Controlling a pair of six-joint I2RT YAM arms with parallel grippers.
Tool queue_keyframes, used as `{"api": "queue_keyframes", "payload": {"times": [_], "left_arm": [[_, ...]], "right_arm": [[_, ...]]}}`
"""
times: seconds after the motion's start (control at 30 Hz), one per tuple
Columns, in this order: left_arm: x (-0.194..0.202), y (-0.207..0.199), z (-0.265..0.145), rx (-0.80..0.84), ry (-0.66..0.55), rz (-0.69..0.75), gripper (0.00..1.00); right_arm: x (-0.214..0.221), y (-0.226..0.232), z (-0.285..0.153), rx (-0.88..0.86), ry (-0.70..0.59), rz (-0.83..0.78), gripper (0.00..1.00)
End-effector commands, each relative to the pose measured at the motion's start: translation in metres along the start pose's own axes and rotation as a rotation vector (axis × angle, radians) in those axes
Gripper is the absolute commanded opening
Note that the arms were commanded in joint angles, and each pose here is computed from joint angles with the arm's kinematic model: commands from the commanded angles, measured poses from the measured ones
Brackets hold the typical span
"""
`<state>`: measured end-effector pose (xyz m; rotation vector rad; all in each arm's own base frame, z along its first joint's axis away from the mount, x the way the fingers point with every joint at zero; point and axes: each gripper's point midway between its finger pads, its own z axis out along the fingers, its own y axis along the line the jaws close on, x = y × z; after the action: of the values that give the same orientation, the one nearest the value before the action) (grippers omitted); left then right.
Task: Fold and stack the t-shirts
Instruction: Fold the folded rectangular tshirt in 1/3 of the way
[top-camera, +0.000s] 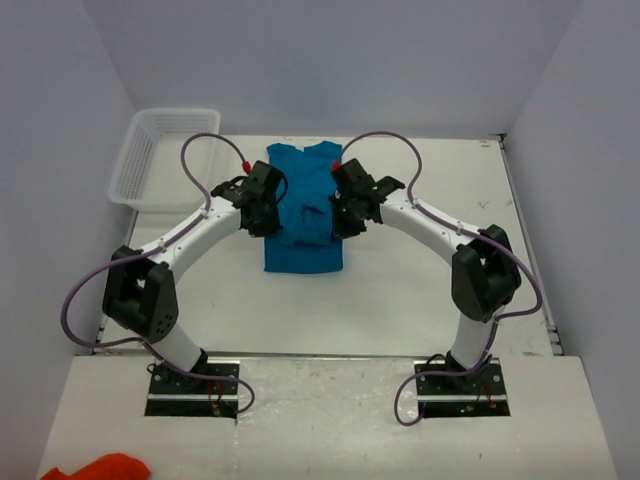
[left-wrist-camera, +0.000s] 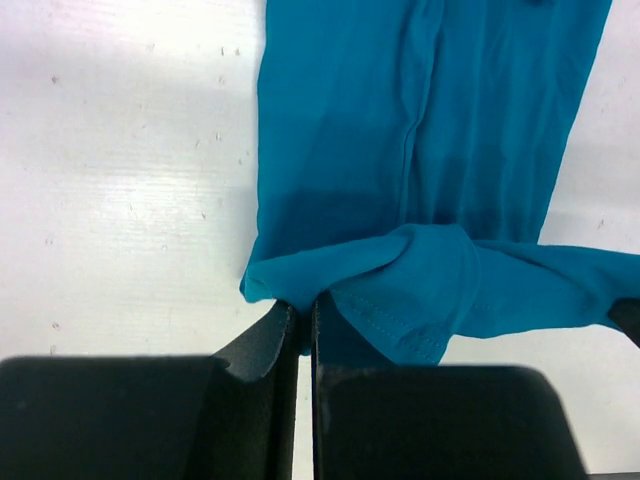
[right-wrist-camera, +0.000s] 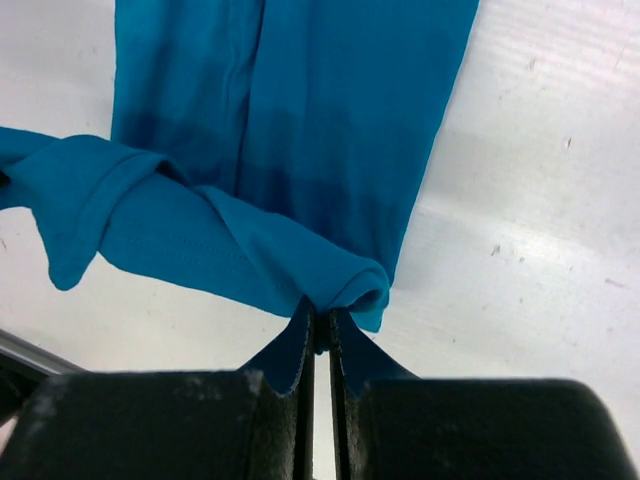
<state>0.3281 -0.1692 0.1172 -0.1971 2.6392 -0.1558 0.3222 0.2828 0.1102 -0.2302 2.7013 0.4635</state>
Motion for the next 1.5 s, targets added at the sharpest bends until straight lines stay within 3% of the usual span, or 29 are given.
{"api": "queue_keyframes", "payload": {"times": [0.0, 0.83, 1.03, 1.07, 1.13, 1.17, 1.2, 1.23, 1.3, 1.37, 1.47], "left_arm": [[-0.026, -0.01, 0.006, 0.021, -0.048, 0.023, 0.0], [-0.084, -0.02, 0.054, 0.042, -0.051, -0.006, 0.0], [-0.081, -0.021, 0.075, 0.045, -0.007, 0.0, 0.01], [-0.082, -0.022, 0.077, 0.048, -0.007, 0.001, 0.04], [-0.08, -0.023, 0.082, 0.059, 0.002, 0.007, 0.24], [-0.081, -0.023, 0.084, 0.057, -0.001, 0.01, 0.36], [-0.082, -0.023, 0.084, 0.056, -0.008, 0.014, 0.67], [-0.088, -0.023, 0.08, 0.055, -0.033, 0.014, 0.82], [-0.099, -0.02, 0.071, 0.038, -0.106, 0.025, 1.0], [-0.127, -0.027, 0.038, 0.057, -0.261, 0.039, 1.0], [-0.148, -0.025, -0.007, 0.022, -0.429, 0.066, 1.0]], "right_arm": [[-0.015, 0.001, -0.001, -0.032, 0.011, -0.043, 0.0], [-0.072, -0.014, 0.037, -0.088, 0.061, -0.016, 0.0], [-0.078, -0.014, 0.05, -0.089, 0.09, -0.028, 0.0], [-0.079, -0.014, 0.05, -0.087, 0.091, -0.031, 0.05], [-0.08, -0.015, 0.052, -0.079, 0.09, -0.032, 0.19], [-0.083, -0.018, 0.052, -0.064, 0.078, -0.038, 0.36], [-0.085, -0.019, 0.052, -0.056, 0.065, -0.042, 0.45], [-0.09, -0.019, 0.047, -0.05, 0.041, -0.046, 0.55], [-0.108, -0.019, 0.038, -0.032, -0.035, -0.073, 0.71], [-0.133, -0.013, 0.016, -0.026, -0.124, -0.096, 0.81], [-0.155, -0.012, -0.016, 0.012, -0.198, -0.123, 0.86]]}}
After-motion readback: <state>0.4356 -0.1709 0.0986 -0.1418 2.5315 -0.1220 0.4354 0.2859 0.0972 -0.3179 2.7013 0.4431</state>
